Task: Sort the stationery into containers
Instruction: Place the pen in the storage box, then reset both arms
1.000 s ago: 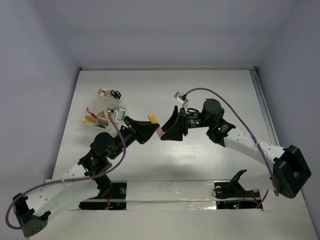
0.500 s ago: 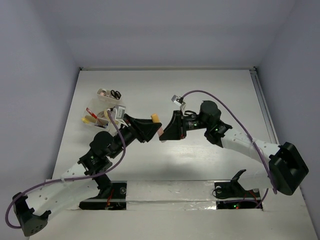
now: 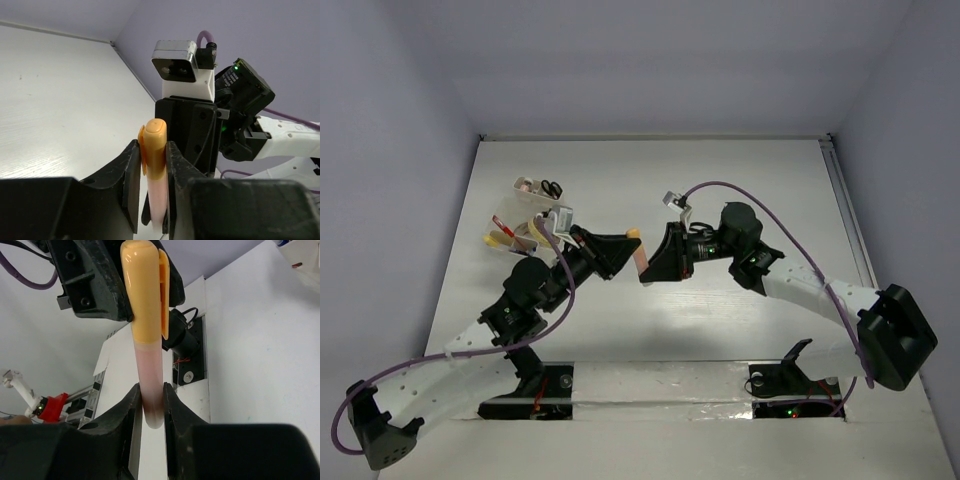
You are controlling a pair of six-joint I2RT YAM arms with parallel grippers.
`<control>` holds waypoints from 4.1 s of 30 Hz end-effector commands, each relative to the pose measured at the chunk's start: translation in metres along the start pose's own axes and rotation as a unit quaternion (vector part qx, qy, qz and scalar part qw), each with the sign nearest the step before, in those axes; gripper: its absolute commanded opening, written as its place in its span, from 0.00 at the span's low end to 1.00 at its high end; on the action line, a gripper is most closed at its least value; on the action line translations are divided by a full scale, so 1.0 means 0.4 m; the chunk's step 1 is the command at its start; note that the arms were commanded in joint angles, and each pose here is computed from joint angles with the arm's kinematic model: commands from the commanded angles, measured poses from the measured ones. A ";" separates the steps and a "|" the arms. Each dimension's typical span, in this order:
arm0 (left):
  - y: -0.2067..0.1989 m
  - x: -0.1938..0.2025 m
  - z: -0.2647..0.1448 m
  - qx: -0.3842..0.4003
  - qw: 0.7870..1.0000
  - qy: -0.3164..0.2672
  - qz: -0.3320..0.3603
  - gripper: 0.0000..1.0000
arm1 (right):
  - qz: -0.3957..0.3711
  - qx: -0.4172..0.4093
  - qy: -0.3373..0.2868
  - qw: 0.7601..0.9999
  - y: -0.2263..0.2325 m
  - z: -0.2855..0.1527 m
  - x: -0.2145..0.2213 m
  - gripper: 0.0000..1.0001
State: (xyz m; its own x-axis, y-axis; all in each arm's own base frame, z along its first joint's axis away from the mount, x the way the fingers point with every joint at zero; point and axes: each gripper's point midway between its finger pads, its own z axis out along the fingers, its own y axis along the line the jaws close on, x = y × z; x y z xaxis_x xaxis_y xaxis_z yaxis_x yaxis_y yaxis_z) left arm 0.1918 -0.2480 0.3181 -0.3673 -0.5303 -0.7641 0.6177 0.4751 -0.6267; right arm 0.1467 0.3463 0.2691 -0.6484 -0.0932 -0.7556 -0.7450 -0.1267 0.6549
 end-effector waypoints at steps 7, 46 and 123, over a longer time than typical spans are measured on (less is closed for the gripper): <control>-0.020 -0.151 -0.010 -0.035 0.995 -0.085 0.040 0.00 | -0.016 0.000 -0.004 1.000 0.010 -0.004 0.010 0.60; 0.635 -0.554 -0.385 -0.666 0.690 -0.180 0.219 0.00 | -0.100 0.142 -0.067 0.983 0.011 -0.133 0.059 0.92; 0.099 -0.419 -0.326 -0.193 0.926 -0.248 0.209 0.99 | -0.137 0.510 -0.444 0.724 0.070 -0.629 -0.177 1.00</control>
State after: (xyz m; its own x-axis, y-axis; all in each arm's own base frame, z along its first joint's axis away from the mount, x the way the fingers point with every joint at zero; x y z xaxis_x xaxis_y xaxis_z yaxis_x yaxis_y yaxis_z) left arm 0.1923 -0.0423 0.4094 0.2710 -0.4838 -0.8322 0.2686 0.8682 -0.4172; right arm 0.2006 0.1223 0.3475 0.0215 0.5295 -0.8480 -0.4375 0.7677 0.4682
